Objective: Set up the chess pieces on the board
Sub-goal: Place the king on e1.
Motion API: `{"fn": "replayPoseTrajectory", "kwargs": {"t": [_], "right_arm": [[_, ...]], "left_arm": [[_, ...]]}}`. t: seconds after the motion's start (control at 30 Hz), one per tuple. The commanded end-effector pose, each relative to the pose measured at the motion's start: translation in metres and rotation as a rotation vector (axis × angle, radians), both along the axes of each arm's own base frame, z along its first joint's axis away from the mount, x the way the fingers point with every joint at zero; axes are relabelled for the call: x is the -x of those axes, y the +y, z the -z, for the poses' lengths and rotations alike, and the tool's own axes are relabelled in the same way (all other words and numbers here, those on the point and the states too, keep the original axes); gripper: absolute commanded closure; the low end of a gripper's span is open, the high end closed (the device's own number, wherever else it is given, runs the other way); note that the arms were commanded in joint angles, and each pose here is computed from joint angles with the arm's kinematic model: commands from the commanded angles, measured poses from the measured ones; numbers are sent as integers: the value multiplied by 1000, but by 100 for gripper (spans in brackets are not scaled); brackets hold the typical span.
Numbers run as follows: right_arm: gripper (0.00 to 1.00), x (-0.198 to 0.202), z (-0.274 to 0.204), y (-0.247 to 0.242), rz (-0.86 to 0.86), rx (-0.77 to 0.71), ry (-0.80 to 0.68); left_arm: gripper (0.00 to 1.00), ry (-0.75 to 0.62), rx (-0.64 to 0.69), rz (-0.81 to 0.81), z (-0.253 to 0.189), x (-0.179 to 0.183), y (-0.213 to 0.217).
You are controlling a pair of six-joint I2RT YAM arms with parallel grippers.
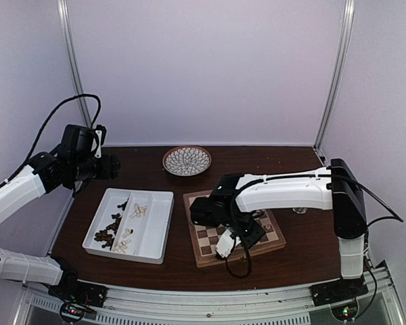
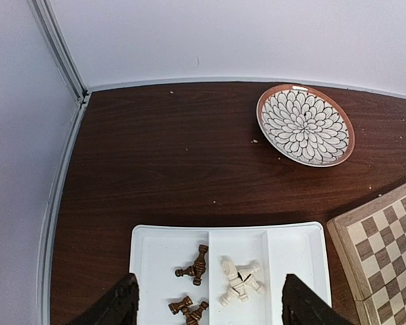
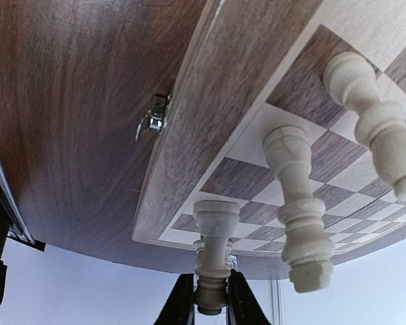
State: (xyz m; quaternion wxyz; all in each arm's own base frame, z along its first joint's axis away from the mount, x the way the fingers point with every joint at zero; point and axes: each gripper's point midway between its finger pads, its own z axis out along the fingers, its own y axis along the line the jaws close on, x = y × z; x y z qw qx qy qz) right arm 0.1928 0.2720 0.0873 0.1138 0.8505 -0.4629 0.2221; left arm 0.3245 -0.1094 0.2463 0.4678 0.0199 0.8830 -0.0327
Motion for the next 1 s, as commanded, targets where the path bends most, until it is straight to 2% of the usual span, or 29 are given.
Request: {"fn": "replayPoseTrajectory", "kwargs": {"t": [0.0,0.67,0.97], "right_arm": [[89,-4,7,-3,-11,33,-31],[87,-14,14,1,-9,32,-62],[79,-14,15,0,-8,34,-60]], "left_arm": [[28,-35,32,0,-7,-5,-2],[28,-23,63,6,-4,-7,-3],[28,-16,68,8,-2,-7,-4]]}}
